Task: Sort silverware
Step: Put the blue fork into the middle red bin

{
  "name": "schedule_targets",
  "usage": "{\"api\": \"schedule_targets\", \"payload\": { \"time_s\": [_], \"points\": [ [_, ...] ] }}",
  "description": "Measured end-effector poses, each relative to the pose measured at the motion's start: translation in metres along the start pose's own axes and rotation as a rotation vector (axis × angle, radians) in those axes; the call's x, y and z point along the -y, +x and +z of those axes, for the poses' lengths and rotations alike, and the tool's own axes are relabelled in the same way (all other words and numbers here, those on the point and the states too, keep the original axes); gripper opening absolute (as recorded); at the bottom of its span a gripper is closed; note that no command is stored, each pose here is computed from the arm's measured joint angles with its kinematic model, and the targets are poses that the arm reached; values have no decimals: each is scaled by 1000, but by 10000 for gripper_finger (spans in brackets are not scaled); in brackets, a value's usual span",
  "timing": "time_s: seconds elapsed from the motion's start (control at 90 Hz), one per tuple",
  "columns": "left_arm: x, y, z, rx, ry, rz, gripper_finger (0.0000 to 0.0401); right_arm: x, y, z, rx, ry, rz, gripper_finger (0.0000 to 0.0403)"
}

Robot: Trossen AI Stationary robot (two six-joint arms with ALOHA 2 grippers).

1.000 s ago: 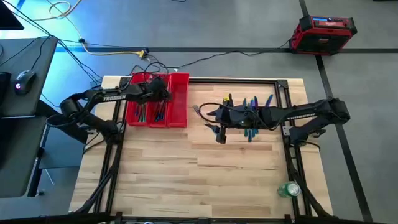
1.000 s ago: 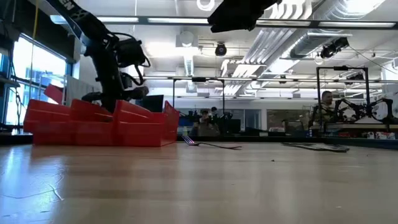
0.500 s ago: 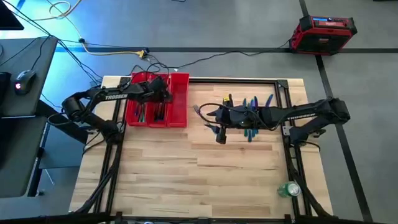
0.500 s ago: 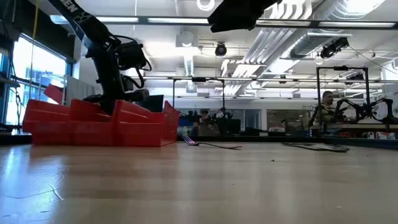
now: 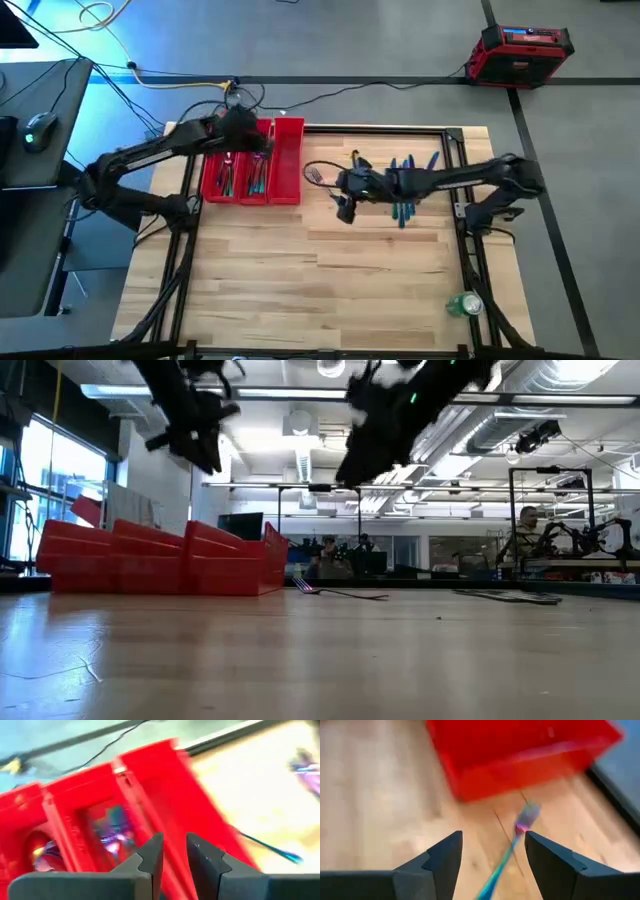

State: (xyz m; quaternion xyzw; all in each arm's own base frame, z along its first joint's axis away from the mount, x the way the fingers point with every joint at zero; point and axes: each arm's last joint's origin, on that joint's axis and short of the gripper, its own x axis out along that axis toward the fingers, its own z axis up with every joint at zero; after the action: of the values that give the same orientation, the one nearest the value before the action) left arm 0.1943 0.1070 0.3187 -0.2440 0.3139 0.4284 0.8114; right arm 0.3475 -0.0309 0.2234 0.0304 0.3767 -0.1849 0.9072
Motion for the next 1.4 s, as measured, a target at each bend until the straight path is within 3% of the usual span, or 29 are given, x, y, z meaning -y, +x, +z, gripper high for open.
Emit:
{"api": "schedule_targets", "payload": {
  "time_s": [0.122, 0.233, 0.367, 0.544, 0.656, 0.833, 1.067, 1.211, 1.4],
  "points": [
    [12, -43, -23, 63, 54, -138, 67, 17, 48, -22, -140, 50, -63, 204],
    [17, -66, -48, 113, 56, -212, 67, 29, 80, -37, -212, 105, -14, 204],
    [19, -75, -74, 146, 39, -237, 67, 33, 103, -47, -216, 136, 42, 204],
    [25, -72, -95, 166, 37, -223, 67, 31, 113, -48, -179, 163, 35, 195],
    [28, -68, -101, 168, 51, -203, 67, 32, 118, -50, -172, 181, -7, 152],
    [31, -63, -107, 163, 69, -187, 67, 28, 126, -58, -197, 204, -14, 28],
    [35, -67, -112, 162, 84, -212, 67, 18, 99, -45, -141, 189, -143, 4],
    [41, -70, -119, 226, 161, -195, 67, 16, 51, -4, 77, 205, -155, 2],
    [64, -55, -141, 428, 174, -229, 70, -1, -9, 36, 385, 83, -110, 1]
  ]
}}
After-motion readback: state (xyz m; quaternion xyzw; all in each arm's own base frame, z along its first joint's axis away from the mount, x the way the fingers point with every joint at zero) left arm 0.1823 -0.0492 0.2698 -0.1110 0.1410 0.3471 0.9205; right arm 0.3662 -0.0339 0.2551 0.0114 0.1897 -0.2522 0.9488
